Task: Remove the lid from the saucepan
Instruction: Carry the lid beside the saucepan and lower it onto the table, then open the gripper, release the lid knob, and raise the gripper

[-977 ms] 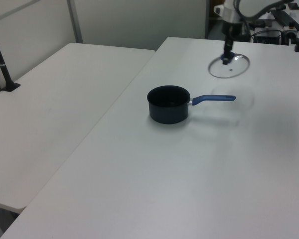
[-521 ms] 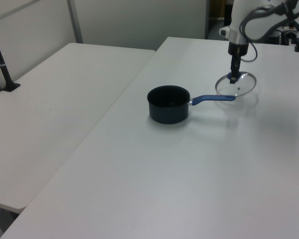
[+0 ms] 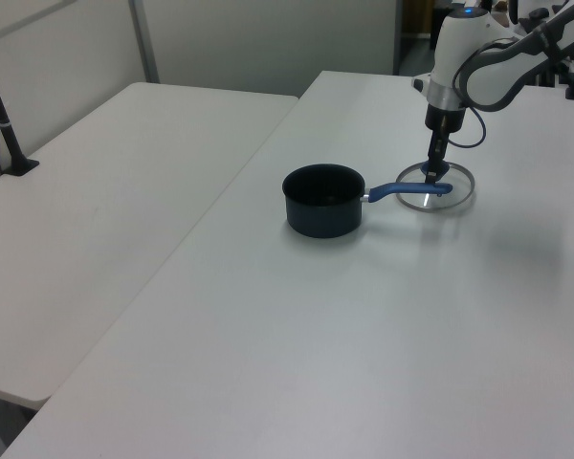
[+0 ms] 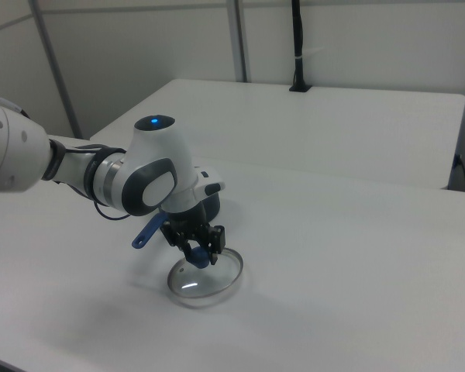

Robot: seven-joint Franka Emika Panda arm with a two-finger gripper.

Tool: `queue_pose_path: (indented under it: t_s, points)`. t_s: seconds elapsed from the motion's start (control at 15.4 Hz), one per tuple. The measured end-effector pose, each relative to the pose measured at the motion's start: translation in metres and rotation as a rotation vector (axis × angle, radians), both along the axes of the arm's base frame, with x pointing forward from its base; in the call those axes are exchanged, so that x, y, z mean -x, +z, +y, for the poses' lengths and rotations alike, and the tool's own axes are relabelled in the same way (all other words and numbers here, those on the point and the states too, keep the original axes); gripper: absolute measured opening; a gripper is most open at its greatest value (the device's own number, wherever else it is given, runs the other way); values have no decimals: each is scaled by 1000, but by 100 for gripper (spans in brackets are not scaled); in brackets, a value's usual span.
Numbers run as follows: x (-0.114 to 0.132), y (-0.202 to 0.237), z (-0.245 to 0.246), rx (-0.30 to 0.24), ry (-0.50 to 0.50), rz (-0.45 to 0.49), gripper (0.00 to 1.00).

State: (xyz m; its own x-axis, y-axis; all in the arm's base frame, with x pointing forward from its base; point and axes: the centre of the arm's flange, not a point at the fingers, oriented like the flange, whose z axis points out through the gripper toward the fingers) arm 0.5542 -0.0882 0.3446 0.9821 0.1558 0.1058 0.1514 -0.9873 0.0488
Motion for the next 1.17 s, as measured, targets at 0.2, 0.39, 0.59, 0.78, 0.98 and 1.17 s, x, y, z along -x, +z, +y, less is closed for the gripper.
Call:
queue_pose_path:
  t_s: [0.2, 0.39, 0.59, 0.78, 0.98, 1.17]
  points:
    - [0, -16, 4, -12, 7, 27, 70]
    - [-2, -24, 4, -19, 7, 42, 99]
    - [-12, -2, -7, -17, -9, 63, 100]
    - [-30, 63, -31, -8, -49, 93, 100]
    - [-37, 138, -37, 2, -85, 98, 100]
    - [-35, 185, -10, 6, -177, 93, 100]
